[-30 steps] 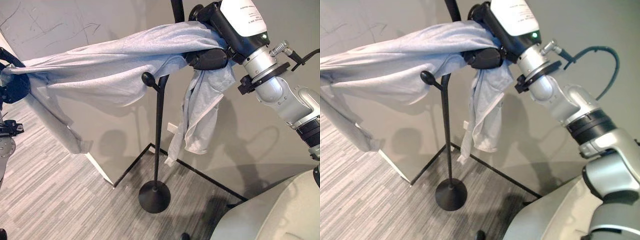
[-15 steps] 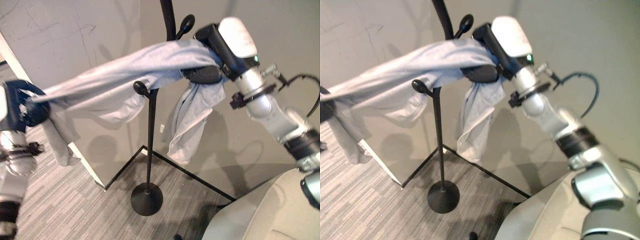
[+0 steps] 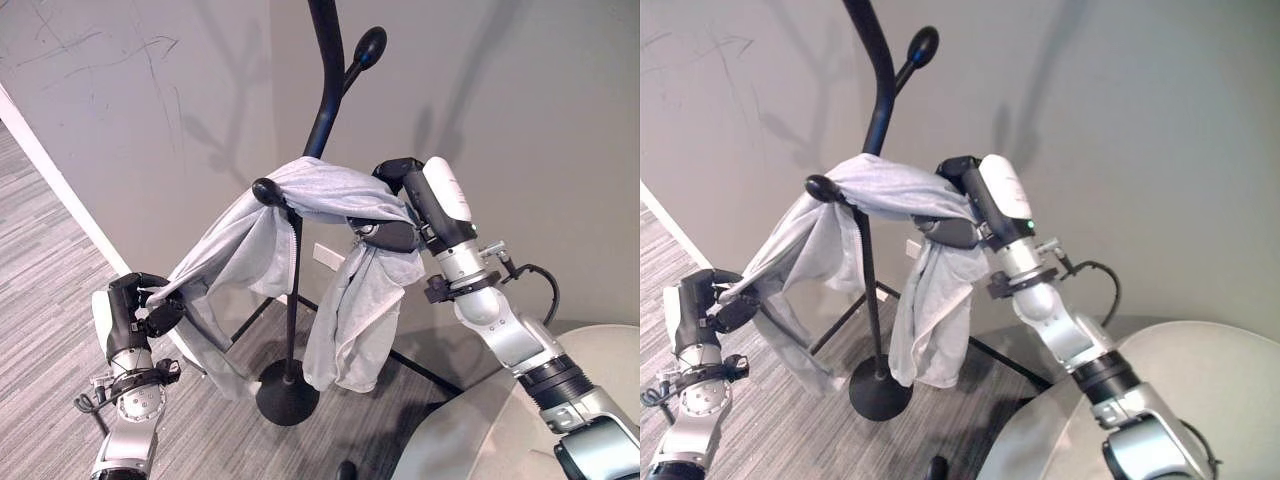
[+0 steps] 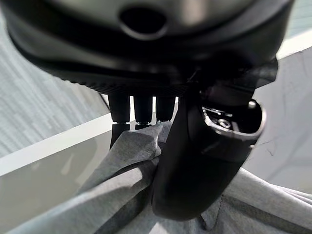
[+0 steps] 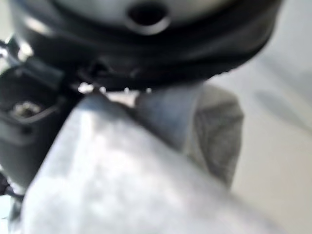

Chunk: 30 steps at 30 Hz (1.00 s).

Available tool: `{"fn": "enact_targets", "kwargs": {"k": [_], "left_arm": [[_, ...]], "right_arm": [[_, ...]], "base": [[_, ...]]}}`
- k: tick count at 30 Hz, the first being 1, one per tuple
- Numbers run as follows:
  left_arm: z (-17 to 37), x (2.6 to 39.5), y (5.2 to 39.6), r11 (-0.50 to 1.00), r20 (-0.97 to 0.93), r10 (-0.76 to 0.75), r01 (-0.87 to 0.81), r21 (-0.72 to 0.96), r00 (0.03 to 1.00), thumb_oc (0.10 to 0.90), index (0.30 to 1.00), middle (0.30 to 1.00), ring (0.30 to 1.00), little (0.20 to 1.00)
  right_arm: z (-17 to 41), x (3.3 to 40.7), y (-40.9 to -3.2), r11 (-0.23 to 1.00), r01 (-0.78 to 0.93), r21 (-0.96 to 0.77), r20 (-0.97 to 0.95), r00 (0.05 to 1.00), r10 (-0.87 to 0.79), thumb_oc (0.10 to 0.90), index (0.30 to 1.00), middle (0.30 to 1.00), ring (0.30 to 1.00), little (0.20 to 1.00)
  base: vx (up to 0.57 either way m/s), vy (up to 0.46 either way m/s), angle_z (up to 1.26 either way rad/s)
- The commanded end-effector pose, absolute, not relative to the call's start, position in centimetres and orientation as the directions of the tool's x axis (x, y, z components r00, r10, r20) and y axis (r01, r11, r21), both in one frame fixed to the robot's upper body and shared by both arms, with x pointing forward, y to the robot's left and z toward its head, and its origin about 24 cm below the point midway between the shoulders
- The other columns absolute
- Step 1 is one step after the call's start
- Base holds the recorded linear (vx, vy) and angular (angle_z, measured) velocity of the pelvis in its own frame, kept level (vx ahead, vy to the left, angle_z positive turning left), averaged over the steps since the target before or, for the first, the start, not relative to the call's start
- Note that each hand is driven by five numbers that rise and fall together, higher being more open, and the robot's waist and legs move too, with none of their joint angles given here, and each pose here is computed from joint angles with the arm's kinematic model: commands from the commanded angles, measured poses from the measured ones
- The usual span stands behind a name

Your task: Hang the clothes on the sofa on the clothes rack.

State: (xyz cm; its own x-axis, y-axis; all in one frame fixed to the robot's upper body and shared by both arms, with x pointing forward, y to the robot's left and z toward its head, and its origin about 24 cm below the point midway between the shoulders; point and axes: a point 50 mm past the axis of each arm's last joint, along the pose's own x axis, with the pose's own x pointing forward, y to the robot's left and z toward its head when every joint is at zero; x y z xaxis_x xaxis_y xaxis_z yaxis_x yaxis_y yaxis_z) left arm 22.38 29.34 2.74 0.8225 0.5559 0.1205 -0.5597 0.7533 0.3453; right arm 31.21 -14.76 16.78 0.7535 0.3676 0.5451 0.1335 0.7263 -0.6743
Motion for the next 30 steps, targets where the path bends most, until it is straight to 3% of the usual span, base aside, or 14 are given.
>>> {"fn": "enact_targets", "kwargs": {"k": [1, 6, 7, 8, 9, 10, 11, 12, 13, 14, 16, 17, 25, 30], "left_arm": [[1.1, 20.1, 33.0, 0.669, 0.031, 0.691, -0.656, 0.349, 0.722, 0.400, 0.300, 0.300, 0.300, 0.300], [-0.6, 20.2, 30.8, 0.739, -0.062, 0.665, -0.643, 0.202, 0.744, 0.400, 0.300, 0.300, 0.300, 0.300], [-0.9, 20.3, 30.3, 0.749, -0.090, 0.662, -0.656, 0.092, 0.744, 0.400, 0.300, 0.300, 0.300, 0.300], [-1.2, 20.7, 28.7, 0.775, -0.131, 0.617, -0.628, -0.069, 0.776, 0.400, 0.300, 0.300, 0.300, 0.300], [-1.2, 20.6, 28.7, 0.775, -0.132, 0.617, -0.628, -0.069, 0.776, 0.400, 0.300, 0.300, 0.300, 0.300], [-2.0, 21.0, 26.9, 0.776, -0.188, 0.562, -0.592, -0.217, 0.806, 0.400, 0.300, 0.300, 0.300, 0.300], [-2.3, 21.2, 26.0, 0.762, -0.216, 0.533, -0.575, -0.299, 0.818, 0.400, 0.300, 0.300, 0.300, 0.300], [-2.3, 21.2, 26.0, 0.762, -0.216, 0.533, -0.575, -0.299, 0.818, 0.400, 0.300, 0.300, 0.300, 0.300], [-2.7, 21.5, 24.0, 0.731, -0.248, 0.452, -0.515, -0.447, 0.857, 0.400, 0.300, 0.300, 0.300, 0.300], [-3.0, 21.7, 22.4, 0.716, -0.266, 0.380, -0.464, -0.521, 0.886, 0.447, 0.371, 0.371, 0.371, 0.371], [-3.3, 21.4, 21.5, 0.712, -0.276, 0.328, -0.428, -0.556, 0.904, 0.758, 0.836, 0.836, 0.836, 0.836], [-3.6, 21.2, 21.3, 0.724, -0.286, 0.306, -0.417, -0.550, 0.908, 0.800, 0.900, 0.900, 0.900, 0.900], [-6.2, 18.8, 22.2, 0.720, -0.387, 0.300, -0.473, -0.508, 0.872, 0.800, 0.900, 0.900, 0.900, 0.900], [-8.4, 17.2, 24.5, 0.740, -0.444, 0.387, -0.560, -0.373, 0.808, 0.800, 0.900, 0.900, 0.900, 0.900]], "right_arm": [[17.5, 32.2, -19.8, 0.816, 0.234, -0.529, 0.558, 0.820, 0.126, 0.400, 0.300, 0.300, 0.300, 0.300], [15.2, 31.3, -16.6, 0.925, 0.021, -0.380, 0.503, 0.844, 0.188, 0.400, 0.300, 0.300, 0.300, 0.300], [14.5, 30.9, -15.7, 0.936, -0.047, -0.348, 0.481, 0.849, 0.221, 0.435, 0.352, 0.352, 0.352, 0.352], [13.2, 30.1, -13.9, 0.948, -0.192, -0.256, 0.437, 0.851, 0.290, 0.515, 0.472, 0.472, 0.472, 0.472], [13.2, 30.1, -13.9, 0.947, -0.193, -0.255, 0.436, 0.851, 0.291, 0.562, 0.542, 0.542, 0.542, 0.542], [11.9, 29.5, -12.0, 0.935, -0.333, -0.122, 0.390, 0.850, 0.354, 0.634, 0.651, 0.651, 0.651, 0.651], [11.4, 29.2, -11.2, 0.916, -0.397, -0.064, 0.370, 0.843, 0.391, 0.800, 0.900, 0.900, 0.900, 0.900], [11.4, 29.2, -11.2, 0.916, -0.397, -0.064, 0.370, 0.843, 0.391, 0.800, 0.900, 0.900, 0.900, 0.900], [10.3, 28.5, -9.4, 0.864, -0.502, 0.042, 0.333, 0.822, 0.462, 0.800, 0.900, 0.900, 0.900, 0.900], [10.0, 28.0, -8.3, 0.813, -0.575, 0.088, 0.315, 0.791, 0.525, 0.800, 0.900, 0.900, 0.900, 0.900], [10.1, 27.9, -7.8, 0.777, -0.625, 0.074, 0.305, 0.756, 0.579, 0.800, 0.900, 0.900, 0.900, 0.900], [10.2, 28.1, -7.9, 0.764, -0.640, 0.083, 0.298, 0.748, 0.594, 0.800, 0.900, 0.900, 0.900, 0.900], [10.2, 28.4, -10.9, 0.791, -0.608, 0.063, 0.276, 0.773, 0.572, 0.800, 0.900, 0.900, 0.900, 0.900], [9.7, 28.4, -14.1, 0.815, -0.573, 0.081, 0.257, 0.802, 0.538, 0.800, 0.900, 0.900, 0.900, 0.900]], "base": [[0.00, 0.009, -0.05], [-0.01, 0.012, -0.11], [-0.05, 0.010, -0.05], [0.00, 0.000, 0.00], [-0.04, -0.001, 0.00], [-0.04, -0.001, 0.00], [-0.04, -0.001, -0.01], [-0.04, 0.004, -0.01], [-0.04, 0.001, -0.01], [-0.05, 0.001, 0.00], [-0.02, -0.001, 0.00], [0.00, 0.000, 0.00], [0.00, 0.000, 0.00], [-0.04, -0.007, 0.01]]}}
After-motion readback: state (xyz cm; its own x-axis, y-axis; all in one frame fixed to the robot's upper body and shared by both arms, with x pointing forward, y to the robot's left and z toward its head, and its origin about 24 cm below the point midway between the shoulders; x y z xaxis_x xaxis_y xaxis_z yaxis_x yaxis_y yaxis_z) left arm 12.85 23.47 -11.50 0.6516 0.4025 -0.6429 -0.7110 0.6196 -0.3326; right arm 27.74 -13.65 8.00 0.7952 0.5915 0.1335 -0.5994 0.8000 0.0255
